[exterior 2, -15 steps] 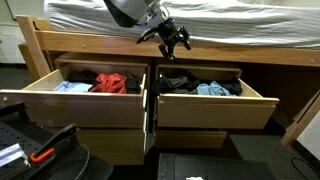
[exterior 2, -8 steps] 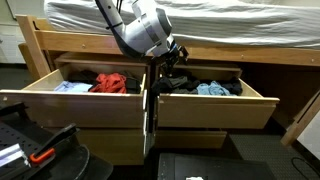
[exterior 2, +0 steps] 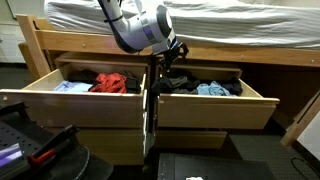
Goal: Open the second drawer from the right, pick up the black cloth from the first drawer, put it in the second drawer and close the second drawer.
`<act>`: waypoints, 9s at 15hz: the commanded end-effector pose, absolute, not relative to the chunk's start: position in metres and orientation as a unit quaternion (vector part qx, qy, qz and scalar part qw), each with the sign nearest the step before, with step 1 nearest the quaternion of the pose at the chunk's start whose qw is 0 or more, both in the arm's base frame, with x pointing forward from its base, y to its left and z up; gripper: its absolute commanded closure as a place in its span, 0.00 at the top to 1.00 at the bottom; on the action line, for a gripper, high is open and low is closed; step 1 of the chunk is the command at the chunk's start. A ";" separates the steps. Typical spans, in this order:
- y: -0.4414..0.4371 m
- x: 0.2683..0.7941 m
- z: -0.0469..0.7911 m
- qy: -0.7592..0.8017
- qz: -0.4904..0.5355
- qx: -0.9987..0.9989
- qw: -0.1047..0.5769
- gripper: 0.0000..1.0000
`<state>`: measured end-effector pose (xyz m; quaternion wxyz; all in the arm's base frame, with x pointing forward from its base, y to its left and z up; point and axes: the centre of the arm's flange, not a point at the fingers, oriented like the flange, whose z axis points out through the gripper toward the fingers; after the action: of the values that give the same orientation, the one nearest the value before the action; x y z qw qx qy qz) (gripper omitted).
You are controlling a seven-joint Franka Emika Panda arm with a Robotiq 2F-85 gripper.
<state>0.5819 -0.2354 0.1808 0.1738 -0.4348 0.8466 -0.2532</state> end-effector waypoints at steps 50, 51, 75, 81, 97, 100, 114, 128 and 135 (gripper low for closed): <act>-0.237 0.590 0.140 0.895 -0.217 -0.325 0.213 0.02; -0.238 0.592 0.143 0.890 -0.232 -0.324 0.223 0.02; -0.301 0.697 0.239 0.791 -0.439 -0.335 0.264 0.31; -0.300 0.699 0.236 0.790 -0.438 -0.338 0.263 0.31; -0.221 0.516 0.180 0.906 -0.313 -0.259 0.121 1.00; -0.194 0.466 0.159 0.930 -0.307 -0.186 0.081 1.00; -0.215 0.413 0.173 0.915 -0.394 -0.076 0.037 1.00; -0.501 0.441 0.246 0.892 -0.376 0.067 0.242 1.00; -0.571 0.480 0.208 0.922 -0.205 0.142 0.296 1.00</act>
<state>0.4868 -0.5248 0.2650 0.2724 0.1322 0.9131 -0.2730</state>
